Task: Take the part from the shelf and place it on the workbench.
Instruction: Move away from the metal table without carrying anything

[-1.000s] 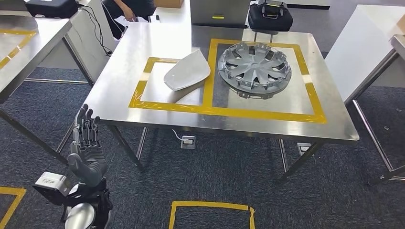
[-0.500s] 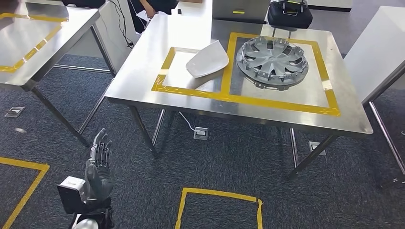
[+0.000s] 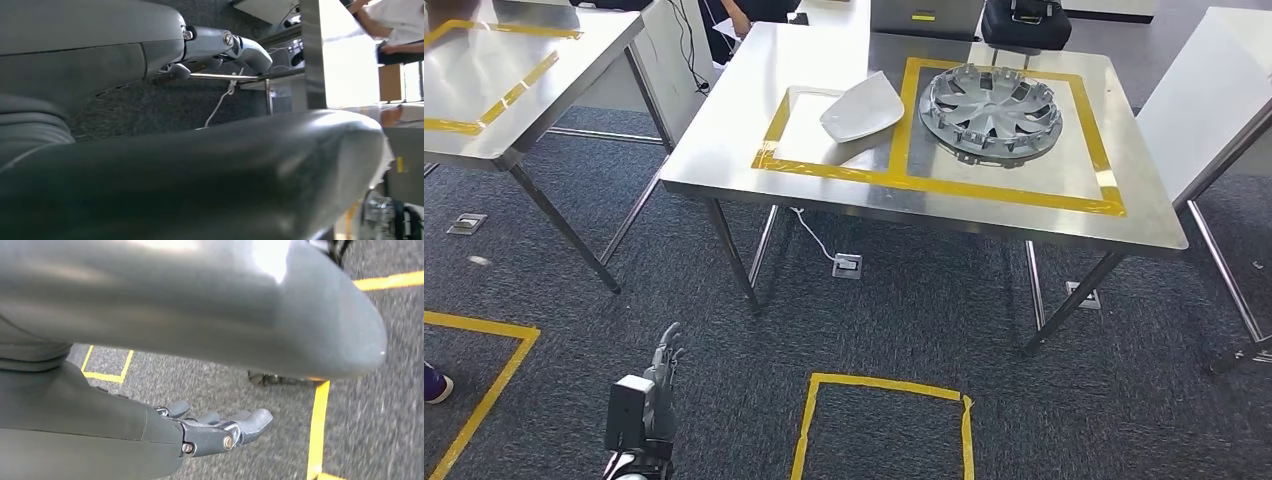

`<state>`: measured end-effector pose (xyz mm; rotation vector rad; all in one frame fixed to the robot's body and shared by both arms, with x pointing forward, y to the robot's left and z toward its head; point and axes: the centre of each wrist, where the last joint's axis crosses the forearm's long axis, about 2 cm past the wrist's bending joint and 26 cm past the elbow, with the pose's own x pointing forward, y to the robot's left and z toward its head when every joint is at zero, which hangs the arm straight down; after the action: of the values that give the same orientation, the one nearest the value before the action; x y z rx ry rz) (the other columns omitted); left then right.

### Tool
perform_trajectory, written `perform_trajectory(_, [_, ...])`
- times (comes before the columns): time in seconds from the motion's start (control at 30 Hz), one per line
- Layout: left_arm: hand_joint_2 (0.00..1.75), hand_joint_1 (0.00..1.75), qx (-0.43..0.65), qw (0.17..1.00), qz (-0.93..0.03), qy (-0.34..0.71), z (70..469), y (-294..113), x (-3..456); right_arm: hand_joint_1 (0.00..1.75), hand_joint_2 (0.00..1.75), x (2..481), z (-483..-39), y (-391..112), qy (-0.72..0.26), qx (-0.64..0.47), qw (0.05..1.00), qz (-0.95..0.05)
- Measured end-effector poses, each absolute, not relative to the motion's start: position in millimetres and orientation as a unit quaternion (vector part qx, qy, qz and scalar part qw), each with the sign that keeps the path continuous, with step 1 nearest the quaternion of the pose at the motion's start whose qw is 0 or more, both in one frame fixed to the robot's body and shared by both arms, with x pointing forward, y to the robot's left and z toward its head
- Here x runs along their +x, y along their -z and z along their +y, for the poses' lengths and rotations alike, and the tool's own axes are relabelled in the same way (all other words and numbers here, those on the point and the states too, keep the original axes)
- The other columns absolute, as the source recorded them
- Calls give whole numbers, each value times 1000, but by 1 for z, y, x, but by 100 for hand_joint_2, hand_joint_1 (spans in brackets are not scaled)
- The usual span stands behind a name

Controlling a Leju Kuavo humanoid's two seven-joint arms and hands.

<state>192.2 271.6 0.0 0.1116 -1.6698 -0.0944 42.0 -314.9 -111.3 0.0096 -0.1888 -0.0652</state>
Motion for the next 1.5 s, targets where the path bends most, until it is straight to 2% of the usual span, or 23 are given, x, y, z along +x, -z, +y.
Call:
perform_trajectory(0.3, [0, 0, 71, 784, -615, 56, 293, 68, 160, 0, 0, 41, -313, 112, 40, 4, 995, -87])
perform_trajectory(0.53, [0, 0, 71, 872, -483, 38, 302, 91, 127, 0, 0, 40, -313, 112, 45, -5, 995, -84])
perform_trajectory(0.9, [0, 0, 64, 911, -407, 27, 304, 101, 100, 0, 0, 42, -313, 111, 53, -7, 995, -87])
perform_trajectory(1.17, [0, 0, 53, 960, -275, -1, 307, 107, 75, 0, 0, 45, -312, 111, 68, -6, 994, -80])
perform_trajectory(1.37, [0, 0, 57, 976, -209, -8, 307, 109, 62, 0, 0, 45, -309, 111, 62, -4, 996, -67])
perform_trajectory(1.5, [175, 0, 47, 979, -198, -8, 303, 109, 63, 0, 0, 46, -309, 111, 59, -4, 996, -64])
